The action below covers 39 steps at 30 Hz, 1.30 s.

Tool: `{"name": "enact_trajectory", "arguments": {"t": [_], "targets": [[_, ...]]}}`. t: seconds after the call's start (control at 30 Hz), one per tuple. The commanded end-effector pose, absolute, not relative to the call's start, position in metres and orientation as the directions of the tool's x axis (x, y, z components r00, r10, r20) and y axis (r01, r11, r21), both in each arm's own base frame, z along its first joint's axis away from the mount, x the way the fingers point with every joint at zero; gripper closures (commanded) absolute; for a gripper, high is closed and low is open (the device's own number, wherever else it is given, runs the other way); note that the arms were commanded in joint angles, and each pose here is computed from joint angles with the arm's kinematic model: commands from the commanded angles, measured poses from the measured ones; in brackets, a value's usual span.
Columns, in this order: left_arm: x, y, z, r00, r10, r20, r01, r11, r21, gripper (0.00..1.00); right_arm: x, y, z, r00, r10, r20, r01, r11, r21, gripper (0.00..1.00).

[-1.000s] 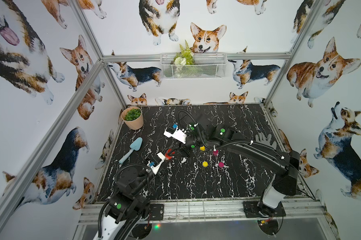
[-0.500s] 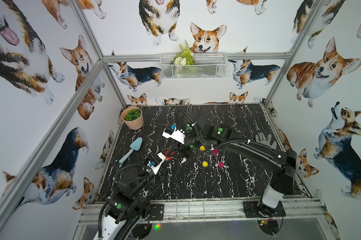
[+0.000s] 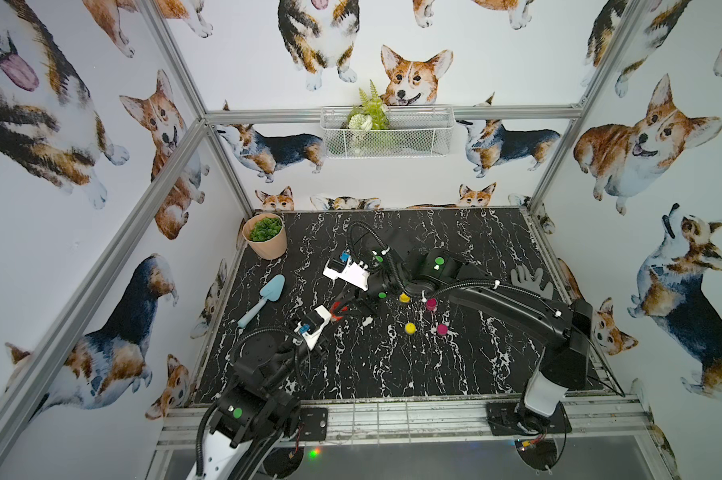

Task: Close the paint jar lid
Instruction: Close the lid on the paint jar.

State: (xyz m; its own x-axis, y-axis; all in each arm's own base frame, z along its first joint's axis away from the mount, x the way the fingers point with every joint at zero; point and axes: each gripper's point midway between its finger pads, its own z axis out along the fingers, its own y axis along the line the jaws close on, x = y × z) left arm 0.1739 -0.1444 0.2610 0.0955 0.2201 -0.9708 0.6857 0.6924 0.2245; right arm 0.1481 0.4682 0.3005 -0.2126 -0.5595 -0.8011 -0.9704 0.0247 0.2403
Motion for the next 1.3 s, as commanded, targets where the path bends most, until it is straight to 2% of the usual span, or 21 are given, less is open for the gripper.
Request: {"name": "enact_trajectory", "arguments": {"t": [0.0,0.4,0.63,0.9,1.27], "targets": [[0.176,-0.143,0.274,0.139,0.205,-0.969,0.664,0.707,0.245,0.67,0.142,0.466,0.293,-0.183,-0.589,-0.787,-0.975,0.006,0.222,0.66],[0.175,-0.144,0.274,0.138,0.205,-0.969,0.672,0.699,0.244,0.67,0.141,0.47,0.278,-0.16,-0.626,-0.764,-0.98,0.007,0.199,0.66],[0.176,-0.143,0.274,0.137,0.208,-0.968,0.666,0.704,0.246,0.67,0.13,0.47,0.28,-0.144,-0.621,-0.771,-0.974,-0.05,0.223,0.66],[0.177,-0.142,0.274,0.132,0.208,-0.969,0.662,0.709,0.242,0.67,0.127,0.47,0.273,-0.127,-0.633,-0.764,-0.976,-0.056,0.209,0.66],[0.178,-0.132,0.281,0.164,0.213,-0.963,0.609,0.747,0.269,0.68,0.13,0.485,0.266,-0.248,-0.611,-0.752,-0.951,0.003,0.31,0.66]]}}
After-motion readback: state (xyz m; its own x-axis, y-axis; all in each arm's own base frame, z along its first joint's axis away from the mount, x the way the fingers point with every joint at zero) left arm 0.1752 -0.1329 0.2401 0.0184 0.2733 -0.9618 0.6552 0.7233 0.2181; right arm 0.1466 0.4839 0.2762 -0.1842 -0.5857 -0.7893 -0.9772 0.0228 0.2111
